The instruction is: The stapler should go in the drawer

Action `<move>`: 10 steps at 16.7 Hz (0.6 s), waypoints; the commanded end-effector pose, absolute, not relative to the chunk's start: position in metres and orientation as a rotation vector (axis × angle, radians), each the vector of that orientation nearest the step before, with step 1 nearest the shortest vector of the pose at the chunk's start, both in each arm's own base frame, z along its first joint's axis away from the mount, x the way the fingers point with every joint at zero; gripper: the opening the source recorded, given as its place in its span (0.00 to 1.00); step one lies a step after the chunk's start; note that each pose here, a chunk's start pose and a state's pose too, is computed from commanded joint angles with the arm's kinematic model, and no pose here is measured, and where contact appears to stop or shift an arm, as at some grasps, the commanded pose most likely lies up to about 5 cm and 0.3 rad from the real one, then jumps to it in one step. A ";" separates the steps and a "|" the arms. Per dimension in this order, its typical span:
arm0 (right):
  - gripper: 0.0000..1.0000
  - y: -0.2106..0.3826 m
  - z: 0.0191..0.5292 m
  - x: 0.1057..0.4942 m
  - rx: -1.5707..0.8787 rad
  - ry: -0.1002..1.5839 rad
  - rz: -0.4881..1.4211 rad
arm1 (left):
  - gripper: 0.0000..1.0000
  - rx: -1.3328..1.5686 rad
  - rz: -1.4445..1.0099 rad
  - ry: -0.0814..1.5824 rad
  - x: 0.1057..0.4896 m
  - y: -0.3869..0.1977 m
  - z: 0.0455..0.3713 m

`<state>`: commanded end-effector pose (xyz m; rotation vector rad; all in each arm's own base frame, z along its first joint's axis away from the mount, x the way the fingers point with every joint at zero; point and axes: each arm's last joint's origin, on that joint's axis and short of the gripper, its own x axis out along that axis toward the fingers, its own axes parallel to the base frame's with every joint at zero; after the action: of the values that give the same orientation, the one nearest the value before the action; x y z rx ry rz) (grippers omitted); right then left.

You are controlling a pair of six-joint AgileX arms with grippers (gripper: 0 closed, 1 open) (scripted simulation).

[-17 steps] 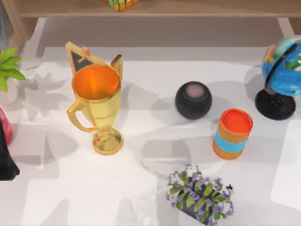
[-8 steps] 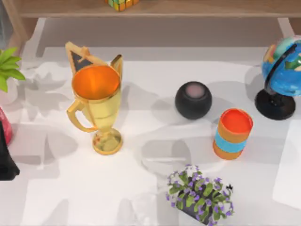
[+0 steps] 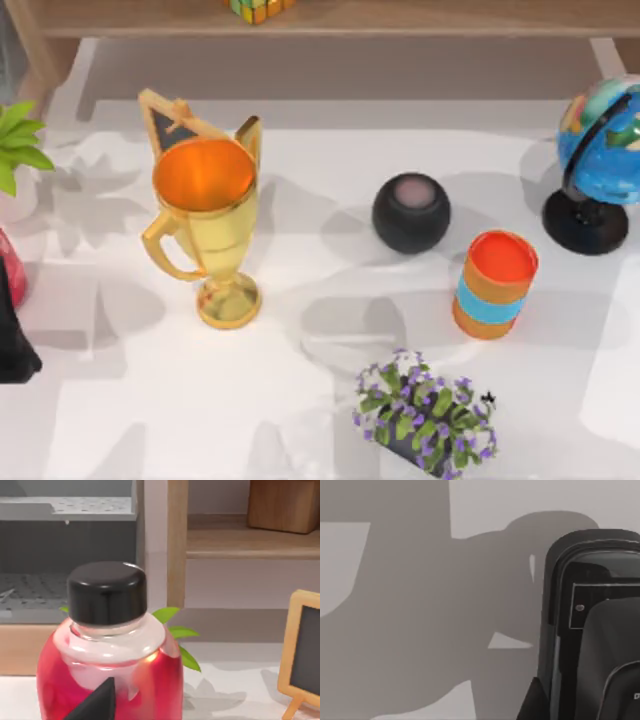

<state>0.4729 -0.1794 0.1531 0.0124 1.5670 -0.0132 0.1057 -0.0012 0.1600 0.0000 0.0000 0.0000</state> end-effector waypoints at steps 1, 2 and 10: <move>0.00 -0.179 0.153 0.473 0.012 1.567 -0.013 | 1.00 0.000 0.000 0.000 0.106 -0.001 0.160; 0.08 -0.179 0.153 0.473 0.012 1.567 -0.013 | 1.00 0.000 0.000 0.000 0.106 -0.001 0.160; 0.68 -0.179 0.153 0.473 0.012 1.567 -0.013 | 1.00 0.000 0.000 0.000 0.106 -0.001 0.160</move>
<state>0.4729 -0.1794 0.1531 0.0124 1.5670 -0.0132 0.1057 -0.0012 0.1600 0.0000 0.0000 0.0000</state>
